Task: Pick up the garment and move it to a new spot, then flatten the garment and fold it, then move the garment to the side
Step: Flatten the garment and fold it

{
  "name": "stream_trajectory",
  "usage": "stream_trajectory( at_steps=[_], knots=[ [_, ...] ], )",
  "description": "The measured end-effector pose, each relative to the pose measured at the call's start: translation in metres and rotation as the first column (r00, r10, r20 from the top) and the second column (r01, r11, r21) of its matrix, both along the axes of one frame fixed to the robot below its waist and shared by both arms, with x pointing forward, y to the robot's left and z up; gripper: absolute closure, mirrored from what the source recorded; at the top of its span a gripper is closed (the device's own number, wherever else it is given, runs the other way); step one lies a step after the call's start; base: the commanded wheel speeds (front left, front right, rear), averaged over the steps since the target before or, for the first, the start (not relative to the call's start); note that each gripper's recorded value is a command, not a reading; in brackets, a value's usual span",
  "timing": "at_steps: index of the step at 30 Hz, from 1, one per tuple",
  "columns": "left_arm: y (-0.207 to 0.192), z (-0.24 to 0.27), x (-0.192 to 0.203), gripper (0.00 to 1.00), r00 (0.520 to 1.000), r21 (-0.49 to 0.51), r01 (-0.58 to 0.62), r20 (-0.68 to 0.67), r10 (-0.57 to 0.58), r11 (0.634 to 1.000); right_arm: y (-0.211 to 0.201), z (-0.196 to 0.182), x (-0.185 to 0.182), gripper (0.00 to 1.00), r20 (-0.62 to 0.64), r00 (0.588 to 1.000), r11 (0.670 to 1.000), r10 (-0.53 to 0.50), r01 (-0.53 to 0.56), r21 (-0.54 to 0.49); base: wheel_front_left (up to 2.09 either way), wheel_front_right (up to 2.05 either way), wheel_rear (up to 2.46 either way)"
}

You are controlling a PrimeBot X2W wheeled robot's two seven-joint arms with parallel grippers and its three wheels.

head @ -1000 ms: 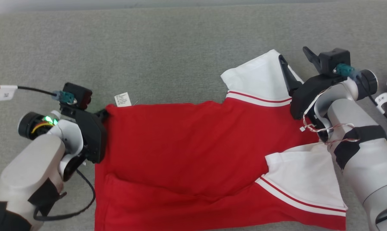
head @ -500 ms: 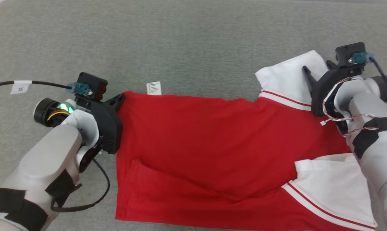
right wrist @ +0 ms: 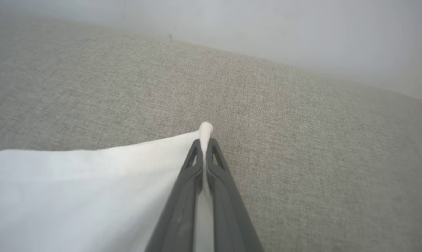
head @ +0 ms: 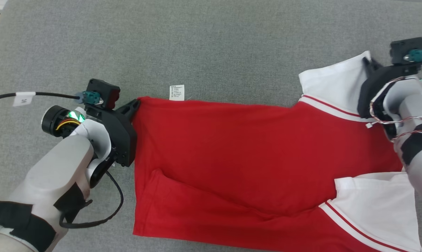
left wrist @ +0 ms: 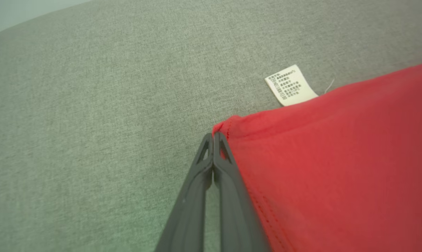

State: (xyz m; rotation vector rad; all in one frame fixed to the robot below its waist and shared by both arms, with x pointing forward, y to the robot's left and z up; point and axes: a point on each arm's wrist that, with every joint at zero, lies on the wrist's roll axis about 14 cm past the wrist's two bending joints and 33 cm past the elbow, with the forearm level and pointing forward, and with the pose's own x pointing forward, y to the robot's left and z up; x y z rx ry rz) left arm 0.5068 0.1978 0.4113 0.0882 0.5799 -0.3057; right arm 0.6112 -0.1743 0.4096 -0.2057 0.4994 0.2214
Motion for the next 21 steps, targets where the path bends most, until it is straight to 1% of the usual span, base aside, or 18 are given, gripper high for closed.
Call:
stream_trajectory(
  at_steps=[4,8,14,19,21],
  knots=[
    [0.002,0.008,0.005,1.00,0.999,-0.006,-0.010,0.042,0.010,1.000,-0.013,0.021,0.006,1.00,0.100,0.995,1.000,-0.025,0.023,0.016,0.00,0.00,0.00],
    [0.005,0.020,0.009,1.00,0.995,-0.016,-0.020,0.093,0.021,1.000,-0.018,0.043,0.008,1.00,0.196,0.980,0.999,-0.038,0.031,0.038,0.00,0.00,0.00],
    [0.004,0.039,0.011,1.00,0.984,-0.028,-0.019,0.174,0.023,0.999,-0.028,0.073,0.004,1.00,0.278,0.958,0.997,-0.065,0.050,0.059,0.00,0.00,0.00],
    [0.003,0.038,0.001,1.00,0.982,-0.054,-0.030,0.186,0.040,0.998,-0.018,0.100,-0.006,1.00,0.362,0.931,0.995,-0.049,0.014,0.100,0.00,0.00,0.00],
    [0.004,0.038,-0.004,1.00,0.979,-0.064,-0.036,0.197,0.048,0.997,-0.021,0.102,-0.015,1.00,0.376,0.925,0.993,-0.059,0.015,0.118,0.00,0.00,0.00]
  ],
)
